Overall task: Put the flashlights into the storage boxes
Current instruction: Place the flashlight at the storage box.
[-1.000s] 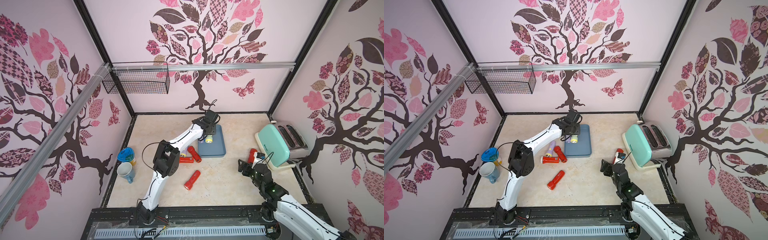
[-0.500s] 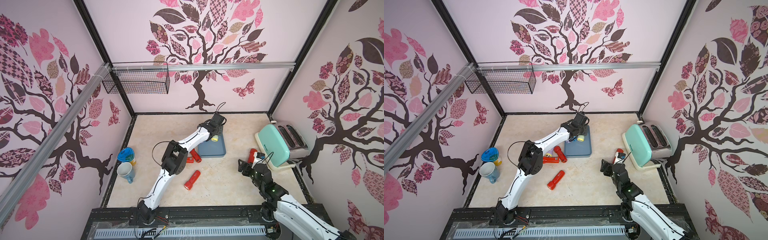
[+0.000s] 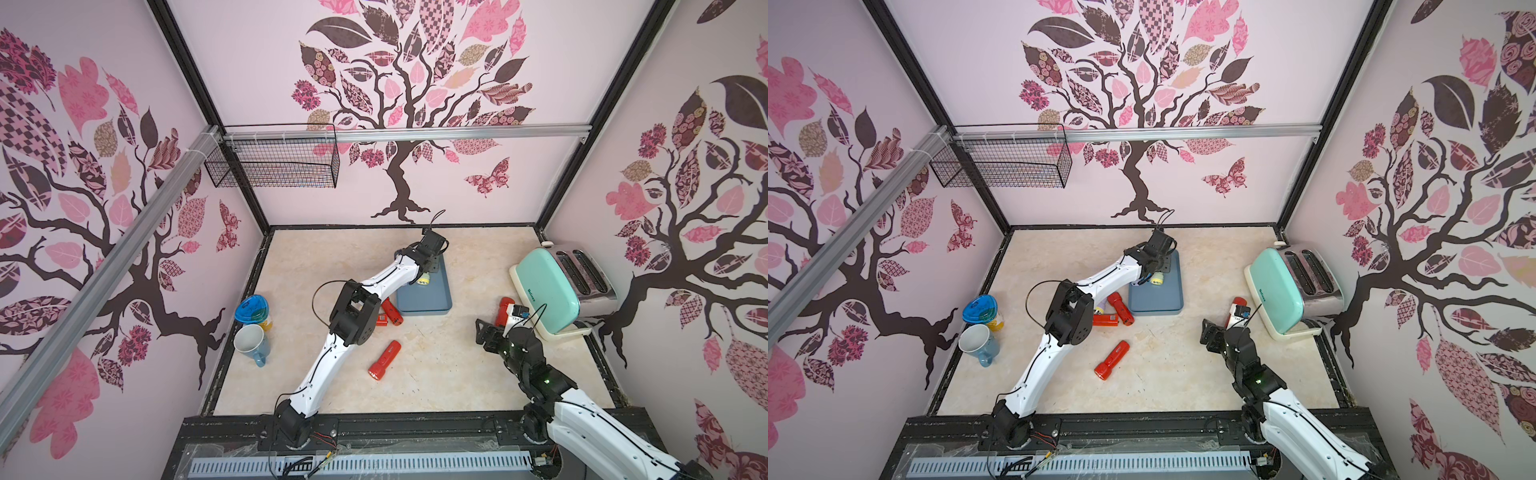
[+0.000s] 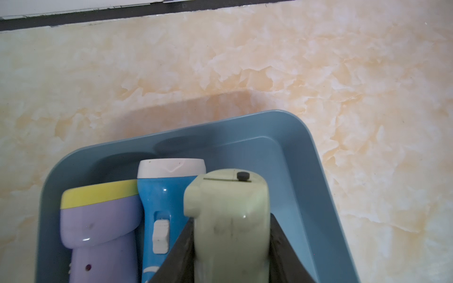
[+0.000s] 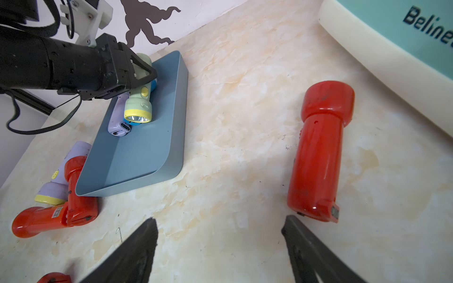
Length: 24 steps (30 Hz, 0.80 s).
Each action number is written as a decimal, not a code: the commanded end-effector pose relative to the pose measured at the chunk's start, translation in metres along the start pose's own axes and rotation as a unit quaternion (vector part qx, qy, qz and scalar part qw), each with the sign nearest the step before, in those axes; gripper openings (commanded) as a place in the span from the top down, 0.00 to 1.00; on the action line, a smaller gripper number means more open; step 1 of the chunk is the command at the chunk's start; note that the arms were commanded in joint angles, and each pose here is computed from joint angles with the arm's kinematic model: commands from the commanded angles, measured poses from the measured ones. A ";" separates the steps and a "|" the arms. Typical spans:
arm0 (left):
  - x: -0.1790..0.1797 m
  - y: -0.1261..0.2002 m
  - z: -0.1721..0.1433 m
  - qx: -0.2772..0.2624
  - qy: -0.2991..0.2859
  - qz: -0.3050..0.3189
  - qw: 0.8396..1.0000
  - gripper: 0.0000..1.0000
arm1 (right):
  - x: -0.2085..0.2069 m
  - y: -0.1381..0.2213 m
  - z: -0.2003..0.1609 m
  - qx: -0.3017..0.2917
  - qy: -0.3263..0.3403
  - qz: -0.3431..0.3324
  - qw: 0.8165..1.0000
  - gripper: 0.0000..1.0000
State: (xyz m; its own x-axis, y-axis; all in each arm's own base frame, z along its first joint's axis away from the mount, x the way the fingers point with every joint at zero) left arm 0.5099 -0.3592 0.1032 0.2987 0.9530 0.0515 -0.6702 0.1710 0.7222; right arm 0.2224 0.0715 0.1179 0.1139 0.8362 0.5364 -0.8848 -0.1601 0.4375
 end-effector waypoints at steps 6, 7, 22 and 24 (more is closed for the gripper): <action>0.001 -0.003 0.023 -0.048 0.011 0.010 0.999 0.69 | 0.004 0.002 0.002 -0.001 0.001 0.008 1.000 0.16; 0.003 -0.003 0.024 -0.050 0.013 0.013 0.999 0.69 | 0.004 0.002 0.002 -0.001 0.002 0.009 1.000 0.16; 0.022 0.067 0.049 -0.066 0.061 0.020 0.996 0.50 | 0.005 0.002 0.001 0.003 0.003 0.012 1.000 0.17; 0.031 0.089 0.045 -0.060 0.068 0.023 0.996 0.50 | 0.004 0.002 0.001 0.002 0.003 0.011 1.000 0.17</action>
State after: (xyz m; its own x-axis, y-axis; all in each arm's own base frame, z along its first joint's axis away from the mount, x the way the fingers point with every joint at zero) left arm 0.5017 -0.3431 0.1429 0.2252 0.9737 0.0337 -0.7136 0.1412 0.6862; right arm 0.2217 0.0734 0.1197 0.0990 0.8323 0.5454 -0.8849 -0.1770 0.4308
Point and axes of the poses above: each gripper's point midway between its finger pads, its own y axis back along the fingers, its own x axis along the line the jaws close on, z = x × y, the point moved 4 cm from there along y, back along the fingers, and after that the axes turned 9 degrees about -y, right-handed, at the moved point
